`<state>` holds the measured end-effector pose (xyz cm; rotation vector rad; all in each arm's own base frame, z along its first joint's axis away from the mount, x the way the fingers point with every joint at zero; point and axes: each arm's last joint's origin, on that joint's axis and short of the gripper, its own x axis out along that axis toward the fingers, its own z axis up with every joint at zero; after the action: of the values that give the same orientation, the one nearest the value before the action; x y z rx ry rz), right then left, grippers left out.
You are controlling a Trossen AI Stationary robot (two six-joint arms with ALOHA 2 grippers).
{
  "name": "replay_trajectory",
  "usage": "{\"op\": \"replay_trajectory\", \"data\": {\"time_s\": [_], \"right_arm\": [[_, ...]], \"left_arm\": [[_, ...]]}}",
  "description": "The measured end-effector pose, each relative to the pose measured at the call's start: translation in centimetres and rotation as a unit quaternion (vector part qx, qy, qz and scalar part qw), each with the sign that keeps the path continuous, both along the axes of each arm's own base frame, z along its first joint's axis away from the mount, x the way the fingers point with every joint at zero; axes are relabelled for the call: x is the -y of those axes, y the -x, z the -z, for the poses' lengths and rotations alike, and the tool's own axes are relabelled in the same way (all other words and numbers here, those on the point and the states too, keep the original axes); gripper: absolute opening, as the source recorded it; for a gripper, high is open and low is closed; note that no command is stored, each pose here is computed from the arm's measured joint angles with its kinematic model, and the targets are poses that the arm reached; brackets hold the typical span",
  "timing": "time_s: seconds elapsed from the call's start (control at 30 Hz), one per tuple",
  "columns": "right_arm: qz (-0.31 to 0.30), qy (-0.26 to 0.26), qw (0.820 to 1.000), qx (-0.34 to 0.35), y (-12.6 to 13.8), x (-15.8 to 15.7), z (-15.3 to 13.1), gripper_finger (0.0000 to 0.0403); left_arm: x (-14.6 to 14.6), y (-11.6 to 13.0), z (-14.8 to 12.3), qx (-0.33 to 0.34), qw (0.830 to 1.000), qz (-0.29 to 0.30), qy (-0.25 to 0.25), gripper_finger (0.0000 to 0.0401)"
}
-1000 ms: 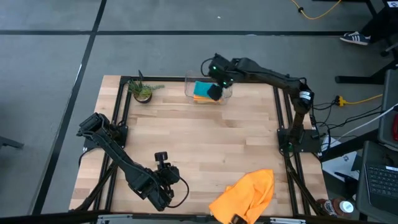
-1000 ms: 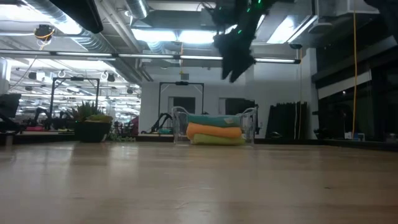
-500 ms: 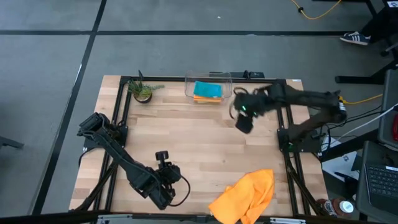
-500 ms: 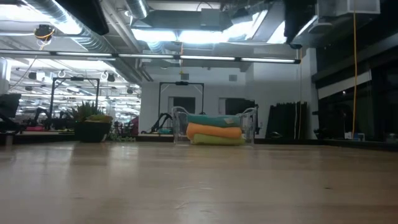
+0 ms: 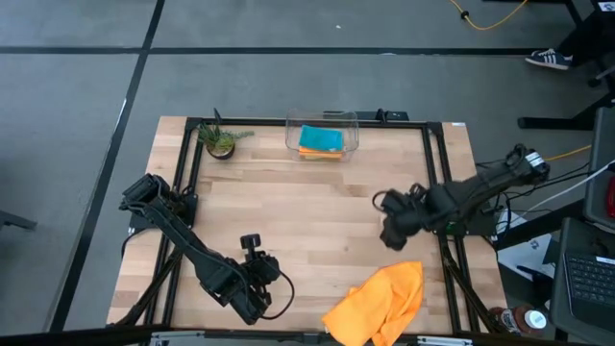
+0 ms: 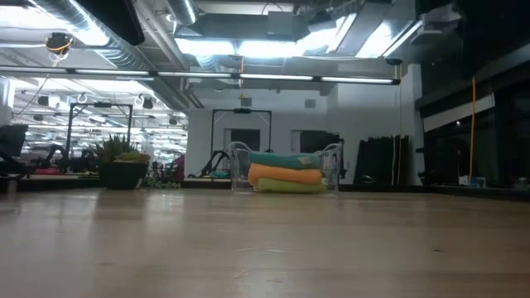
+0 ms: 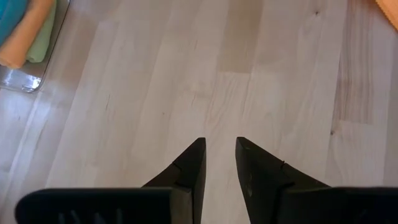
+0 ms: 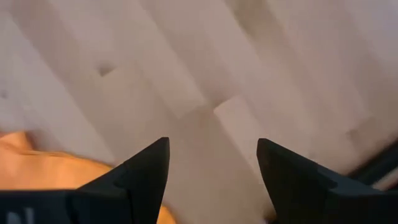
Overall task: Fold microfiber towels
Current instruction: Fold the orange microfiber cloth
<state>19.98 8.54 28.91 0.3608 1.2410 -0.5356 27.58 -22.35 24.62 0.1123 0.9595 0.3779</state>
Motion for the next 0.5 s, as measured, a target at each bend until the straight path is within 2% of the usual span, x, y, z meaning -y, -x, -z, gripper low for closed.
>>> {"op": "replay_trajectory", "data": {"time_s": [0.3,0.5], "right_arm": [[-0.073,-0.034,0.996,0.035,-0.4,-6.5,2.6,0.023],[-0.054,-0.064,0.996,0.03,-0.9,-9.9,5.0,0.0222]], "left_arm": [[0.0,0.0,0.0,0.0,1.0,0.0,0.001,0.0081],[0.0,0.0,0.0,0.001,1.0,0.0,0.001,0.0079]]}}
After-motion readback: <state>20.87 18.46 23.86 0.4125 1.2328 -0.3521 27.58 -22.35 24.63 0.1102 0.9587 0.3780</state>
